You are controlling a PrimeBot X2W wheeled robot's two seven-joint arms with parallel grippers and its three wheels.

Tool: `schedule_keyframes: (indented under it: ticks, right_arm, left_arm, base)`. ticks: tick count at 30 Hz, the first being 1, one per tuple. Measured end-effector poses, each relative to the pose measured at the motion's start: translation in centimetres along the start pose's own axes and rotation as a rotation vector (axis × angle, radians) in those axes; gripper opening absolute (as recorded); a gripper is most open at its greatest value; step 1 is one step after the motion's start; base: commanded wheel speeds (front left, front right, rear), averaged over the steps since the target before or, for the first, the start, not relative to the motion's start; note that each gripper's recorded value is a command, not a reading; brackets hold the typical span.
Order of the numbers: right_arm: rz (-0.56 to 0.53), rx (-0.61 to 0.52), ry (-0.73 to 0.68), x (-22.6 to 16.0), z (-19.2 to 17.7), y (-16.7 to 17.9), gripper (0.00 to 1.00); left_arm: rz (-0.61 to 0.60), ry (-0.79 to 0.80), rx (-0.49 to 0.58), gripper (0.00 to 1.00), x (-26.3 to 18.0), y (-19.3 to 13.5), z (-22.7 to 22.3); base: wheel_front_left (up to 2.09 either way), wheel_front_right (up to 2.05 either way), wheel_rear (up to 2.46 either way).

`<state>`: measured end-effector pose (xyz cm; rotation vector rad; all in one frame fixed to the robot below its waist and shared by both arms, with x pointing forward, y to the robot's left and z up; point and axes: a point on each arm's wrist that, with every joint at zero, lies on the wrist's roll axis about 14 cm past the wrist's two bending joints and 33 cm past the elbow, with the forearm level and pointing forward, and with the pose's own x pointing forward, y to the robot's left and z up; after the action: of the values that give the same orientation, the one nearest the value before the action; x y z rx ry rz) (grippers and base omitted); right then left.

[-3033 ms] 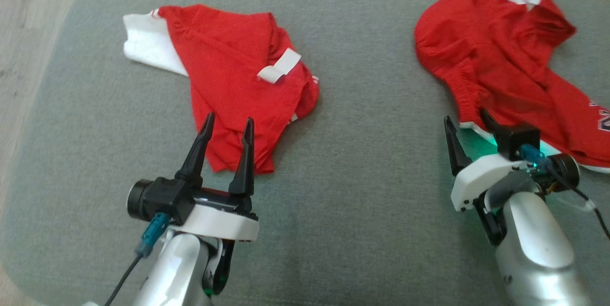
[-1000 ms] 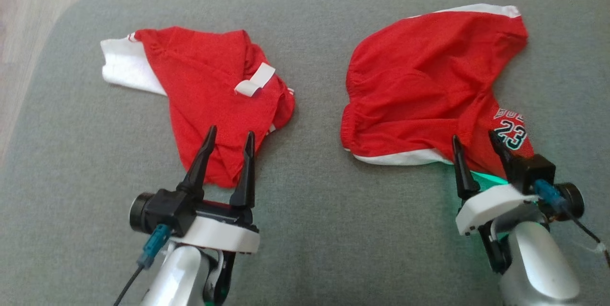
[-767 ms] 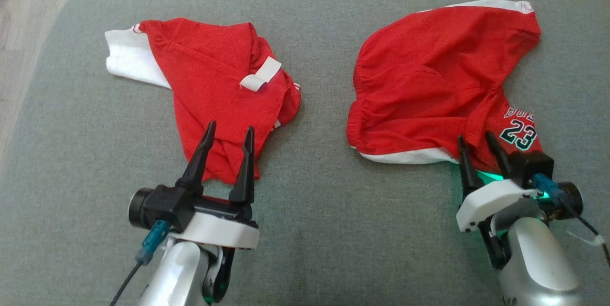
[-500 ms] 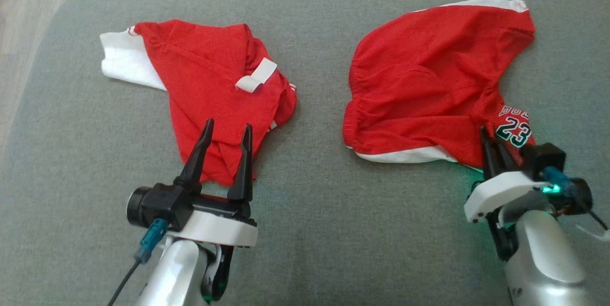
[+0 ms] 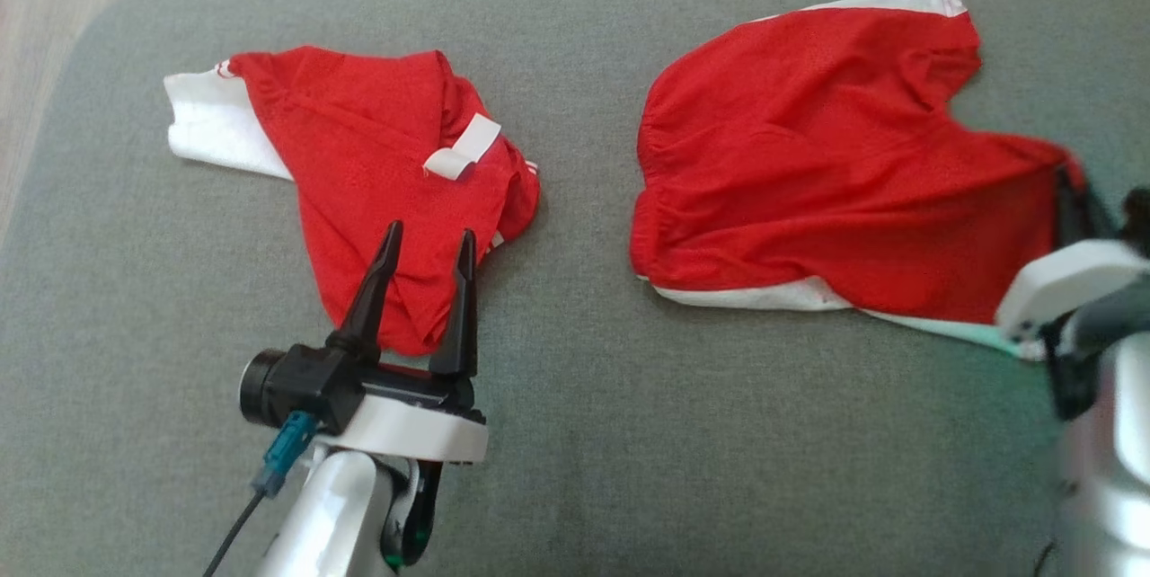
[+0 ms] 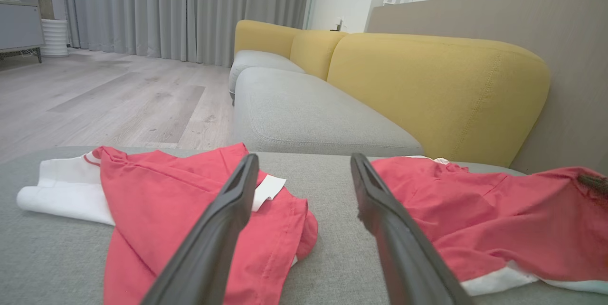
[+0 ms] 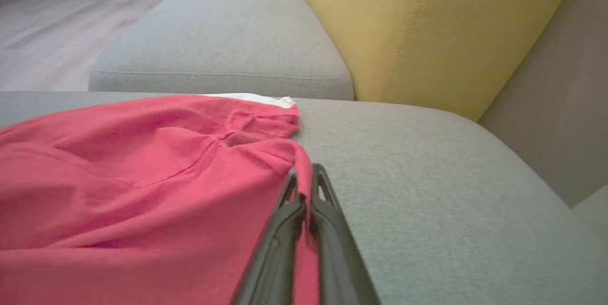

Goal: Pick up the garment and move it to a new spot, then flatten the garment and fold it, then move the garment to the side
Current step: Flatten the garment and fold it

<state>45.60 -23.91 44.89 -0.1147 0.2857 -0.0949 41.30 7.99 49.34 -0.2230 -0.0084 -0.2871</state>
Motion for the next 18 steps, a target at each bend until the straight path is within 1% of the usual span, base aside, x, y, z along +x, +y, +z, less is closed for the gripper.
schedule_keyframes:
  ticks: [5,8,9,10,14,16,18]
  right_arm:
    - [-0.051,-0.046,0.035,1.5,0.9,-2.6,0.0]
    - [-0.081,-0.082,0.08,2.9,0.6,-4.1,0.0]
    - [-0.091,-0.093,0.083,3.2,0.7,-4.5,0.58]
    - [-0.103,-0.107,0.08,3.5,0.9,-4.9,1.0]
    - [-0.139,-0.136,0.021,4.2,2.6,-5.9,1.0]
    - [-0.139,-0.127,-0.035,4.2,3.7,-5.5,1.0]
    - [-0.12,-0.11,-0.106,3.9,4.7,-4.3,1.0]
  left_arm:
    - [0.002,0.009,-0.01,1.0,0.2,0.2,-0.4]
    - [0.002,0.004,-0.008,1.0,0.7,0.4,-0.3]
    - [0.003,0.004,-0.007,1.0,0.8,0.5,-0.3]
    - [0.003,0.003,-0.006,1.0,0.9,0.6,-0.3]
    - [0.003,0.002,-0.004,1.0,1.0,0.8,-0.2]
    - [-0.002,-0.002,0.006,1.0,1.0,0.6,-0.1]
    - [-0.008,-0.011,0.013,1.0,1.0,0.4,0.3]
  base:
    - [0.0,0.0,0.0]
    - [0.0,0.0,0.0]
    - [0.0,0.0,0.0]
    - [0.0,0.0,0.0]
    - [0.0,0.0,0.0]
    - [0.0,0.0,0.0]
    - [0.0,0.0,0.0]
